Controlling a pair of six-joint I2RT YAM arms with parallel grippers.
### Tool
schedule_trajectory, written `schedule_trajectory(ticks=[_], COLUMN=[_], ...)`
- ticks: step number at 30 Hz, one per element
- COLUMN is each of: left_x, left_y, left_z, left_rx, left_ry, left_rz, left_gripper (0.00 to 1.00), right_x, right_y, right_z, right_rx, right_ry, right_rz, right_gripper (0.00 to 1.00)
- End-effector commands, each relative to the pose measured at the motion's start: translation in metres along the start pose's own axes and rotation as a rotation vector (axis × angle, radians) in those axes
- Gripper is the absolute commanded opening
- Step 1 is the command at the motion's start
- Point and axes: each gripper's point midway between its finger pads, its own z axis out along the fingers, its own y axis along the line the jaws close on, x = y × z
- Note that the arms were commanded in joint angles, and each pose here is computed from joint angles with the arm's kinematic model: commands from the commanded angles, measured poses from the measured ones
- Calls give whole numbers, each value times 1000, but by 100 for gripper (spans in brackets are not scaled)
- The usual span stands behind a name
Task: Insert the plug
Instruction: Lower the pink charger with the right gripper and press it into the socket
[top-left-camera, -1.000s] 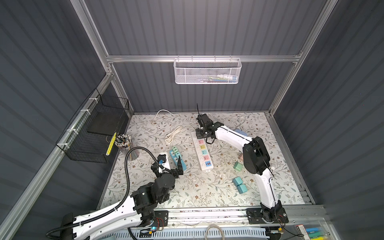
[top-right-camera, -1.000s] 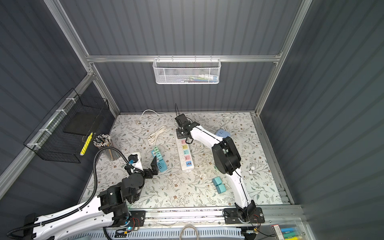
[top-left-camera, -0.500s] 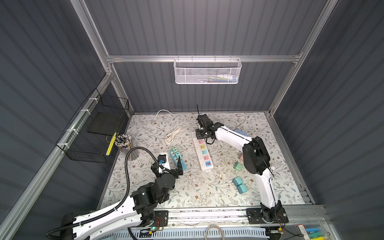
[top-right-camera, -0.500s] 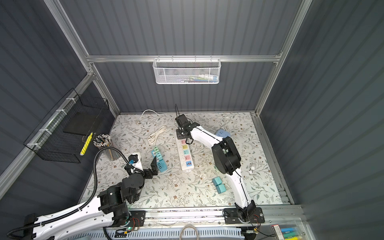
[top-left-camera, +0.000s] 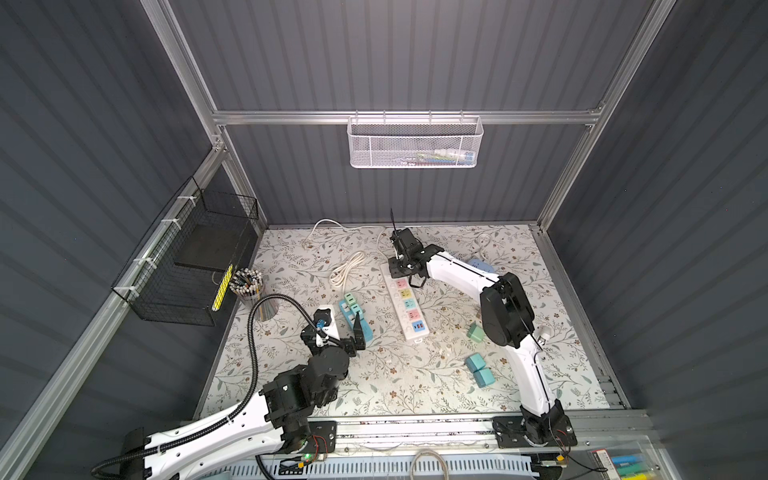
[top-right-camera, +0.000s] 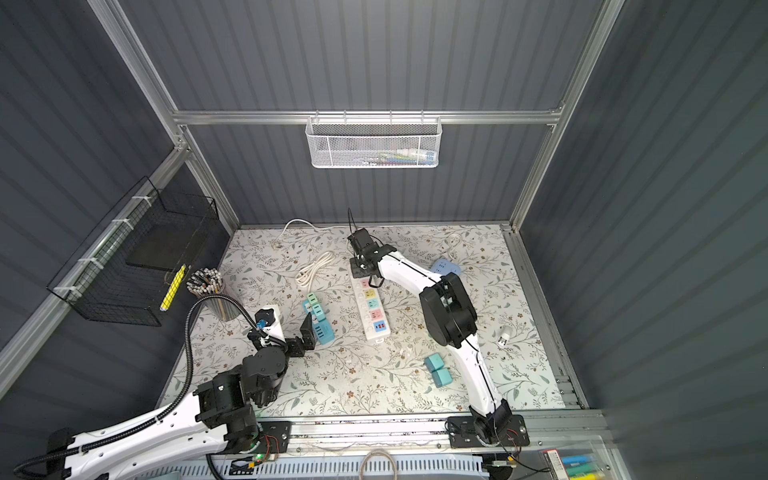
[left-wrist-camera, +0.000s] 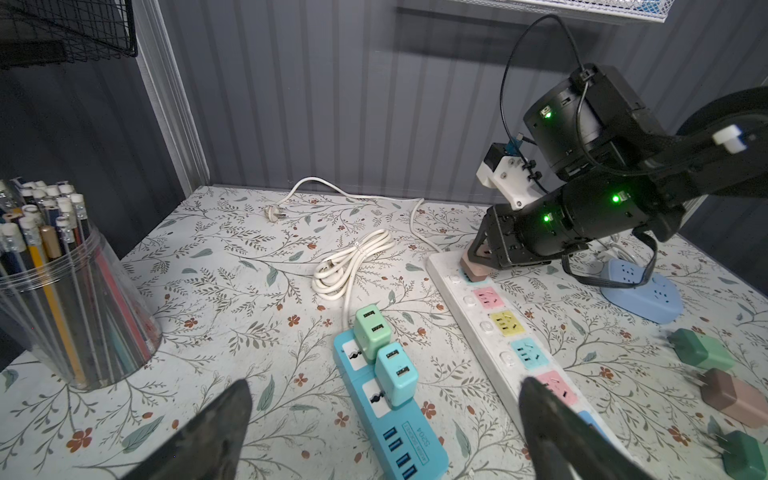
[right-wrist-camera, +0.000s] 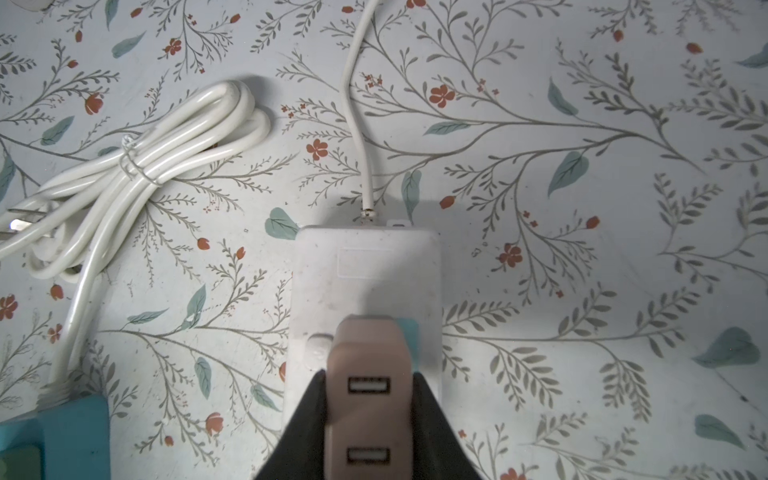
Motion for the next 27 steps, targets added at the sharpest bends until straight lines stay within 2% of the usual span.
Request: schedule_trajectory(ticks=[1, 8, 15, 20, 23, 27], left_x=[-6, -8, -9, -6, -5, -6], left_y=[4, 3, -2, 0, 0, -1], left_z=[-1, 0, 2, 1, 2, 1], left_rx=[-12, -8, 2, -1, -1, 2], left_ry=[-9, -14, -6, 12, 11, 18], left_rz=[-13, -14, -8, -2, -10, -25], left_gripper=[100, 100, 100, 100, 100, 100], right_x=[30, 46, 85, 112, 112, 108], right_y=[-6, -13, -22, -23, -24, -17], right_z=[11, 15, 33, 38, 37, 34], right_rx=[46, 75, 145, 134, 146, 93], right_ry=[98, 161, 301, 385, 392, 396], right_rz=[-26, -63, -105, -95, -100, -64], right_gripper=[25, 26, 27, 28, 28, 30])
